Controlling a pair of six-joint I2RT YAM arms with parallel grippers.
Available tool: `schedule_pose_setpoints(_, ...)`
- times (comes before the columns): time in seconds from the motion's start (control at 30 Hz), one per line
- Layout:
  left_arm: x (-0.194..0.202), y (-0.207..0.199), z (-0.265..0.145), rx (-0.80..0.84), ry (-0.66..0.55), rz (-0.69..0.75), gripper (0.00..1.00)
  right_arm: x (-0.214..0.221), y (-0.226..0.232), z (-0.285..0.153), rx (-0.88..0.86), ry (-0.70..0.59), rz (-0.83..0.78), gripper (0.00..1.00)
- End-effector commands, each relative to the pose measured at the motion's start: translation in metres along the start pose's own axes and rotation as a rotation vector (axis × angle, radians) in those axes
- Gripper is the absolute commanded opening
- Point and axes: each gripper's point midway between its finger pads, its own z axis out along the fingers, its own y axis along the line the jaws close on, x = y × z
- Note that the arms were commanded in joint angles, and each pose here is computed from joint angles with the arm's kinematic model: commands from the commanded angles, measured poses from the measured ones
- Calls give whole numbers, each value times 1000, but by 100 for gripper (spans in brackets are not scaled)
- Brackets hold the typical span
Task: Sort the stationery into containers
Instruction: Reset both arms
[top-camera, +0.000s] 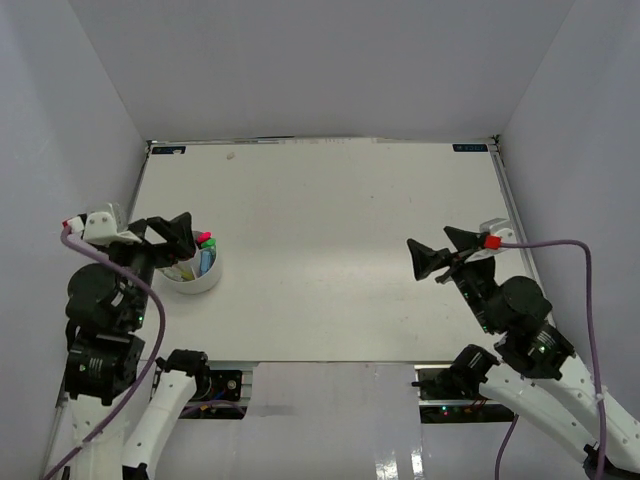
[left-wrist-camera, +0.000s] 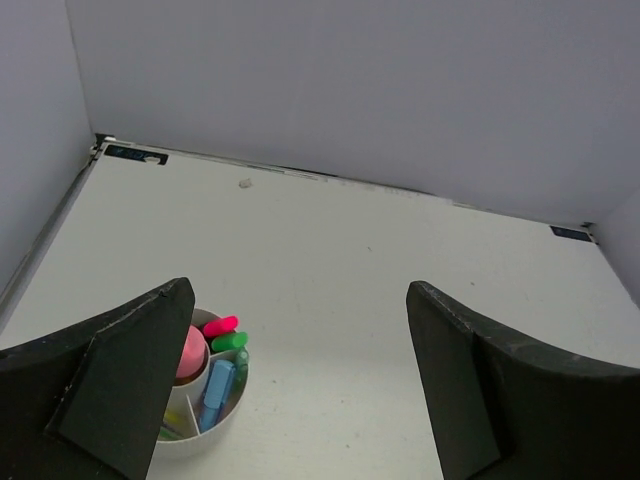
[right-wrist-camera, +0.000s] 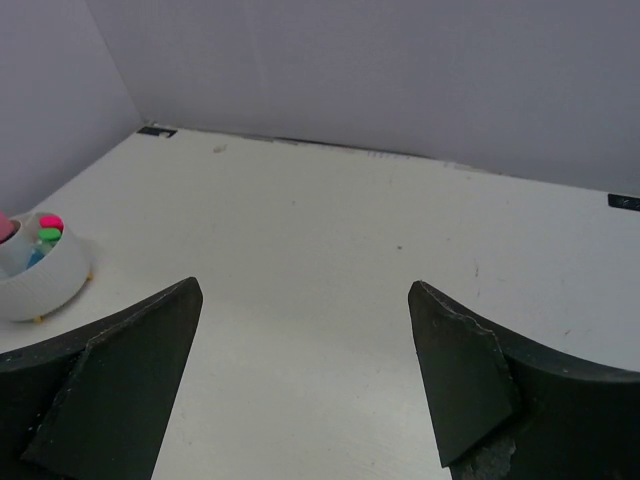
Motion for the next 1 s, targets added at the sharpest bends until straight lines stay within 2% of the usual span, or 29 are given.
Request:
schedule_pose_setpoints(0.0, 11, -9, -30, 76, 91, 22, 98, -16, -21, -26, 60, -17, -24, 90)
schedule_pose_setpoints(0.17, 22, 4, -59, 52, 124, 25, 98, -28, -41, -59, 98, -83, -26, 90)
schedule_pose_setpoints(0.37, 45, 9, -70, 73, 150, 18, 98, -26, -64, -88, 159, -148, -9, 90)
schedule_pose_setpoints(0.6, 53, 5, -82, 132, 154, -9, 98, -9, -66, -89, 158, -140, -13, 90)
schedule_pose_setpoints(0.97, 41, 17, -105, 147, 43, -68, 98, -5, -67, -90, 164, -153, -3, 90)
